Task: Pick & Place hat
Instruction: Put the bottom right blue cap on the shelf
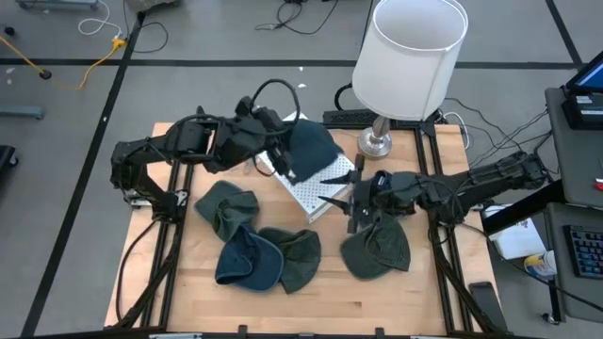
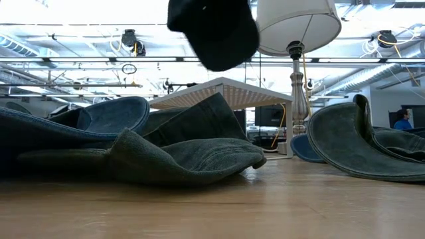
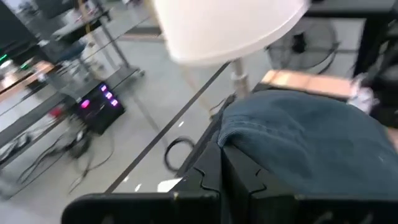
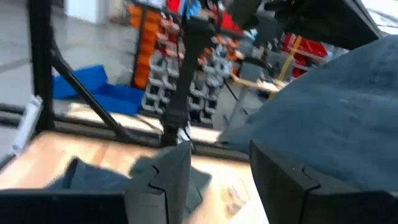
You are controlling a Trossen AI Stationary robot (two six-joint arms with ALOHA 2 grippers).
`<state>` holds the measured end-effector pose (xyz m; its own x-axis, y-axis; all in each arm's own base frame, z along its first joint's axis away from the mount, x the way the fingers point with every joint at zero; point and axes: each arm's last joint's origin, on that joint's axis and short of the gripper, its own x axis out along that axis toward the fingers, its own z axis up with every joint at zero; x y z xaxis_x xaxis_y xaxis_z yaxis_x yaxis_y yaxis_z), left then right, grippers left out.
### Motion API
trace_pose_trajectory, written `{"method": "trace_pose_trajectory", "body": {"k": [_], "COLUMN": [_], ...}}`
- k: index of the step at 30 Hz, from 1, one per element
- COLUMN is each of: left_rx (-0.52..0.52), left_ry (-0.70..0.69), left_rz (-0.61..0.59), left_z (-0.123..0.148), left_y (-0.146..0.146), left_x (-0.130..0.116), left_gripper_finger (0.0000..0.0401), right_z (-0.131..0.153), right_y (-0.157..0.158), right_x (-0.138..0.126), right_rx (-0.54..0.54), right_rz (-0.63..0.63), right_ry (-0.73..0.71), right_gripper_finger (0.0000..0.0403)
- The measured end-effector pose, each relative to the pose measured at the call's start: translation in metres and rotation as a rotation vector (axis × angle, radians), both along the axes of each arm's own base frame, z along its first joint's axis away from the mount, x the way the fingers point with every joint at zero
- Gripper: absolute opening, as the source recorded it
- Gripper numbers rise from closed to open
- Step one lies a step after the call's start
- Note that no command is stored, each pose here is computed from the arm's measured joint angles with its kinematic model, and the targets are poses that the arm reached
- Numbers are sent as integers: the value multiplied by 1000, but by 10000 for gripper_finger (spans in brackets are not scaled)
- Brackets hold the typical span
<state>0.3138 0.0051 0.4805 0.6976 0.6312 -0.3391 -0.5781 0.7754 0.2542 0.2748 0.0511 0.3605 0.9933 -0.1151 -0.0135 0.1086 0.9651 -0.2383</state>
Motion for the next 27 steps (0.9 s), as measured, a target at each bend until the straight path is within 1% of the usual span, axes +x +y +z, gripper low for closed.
{"method": "trace_pose_trajectory", "body": {"k": [4, 9, 14, 16, 19, 22, 24, 27], "left_rx": [-9, 6, -12, -19, -47, -87, -126, -182], "left_ry": [-63, -66, -81, -86, -111, -146, -172, -217], "left_rz": [-61, -86, -77, -74, -64, -59, -74, -122], "left_z": [5, 6, 6, 6, 7, 7, 8, 10], "left_y": [-12, -22, -24, -24, -23, -22, -23, -24], "left_x": [3, 3, 3, 3, 3, 3, 4, 6], "left_gripper_finger": [0, 0, 0, 0, 0, 0, 0, 0], "right_z": [-1, 2, -1, -1, 0, -3, -4, -5], "right_y": [-12, -22, -29, -31, -31, -32, -33, -34], "right_x": [8, 14, 14, 14, 13, 14, 16, 18], "right_rx": [18, 32, 42, 42, 46, 45, 41, 8], "right_rz": [-19, -90, -352, -403, -426, -497, -541, -551], "right_ry": [-36, -99, -93, -93, -99, -95, -93, -92], "right_gripper_finger": [155, 155, 155, 155, 155, 155, 155, 155]}}
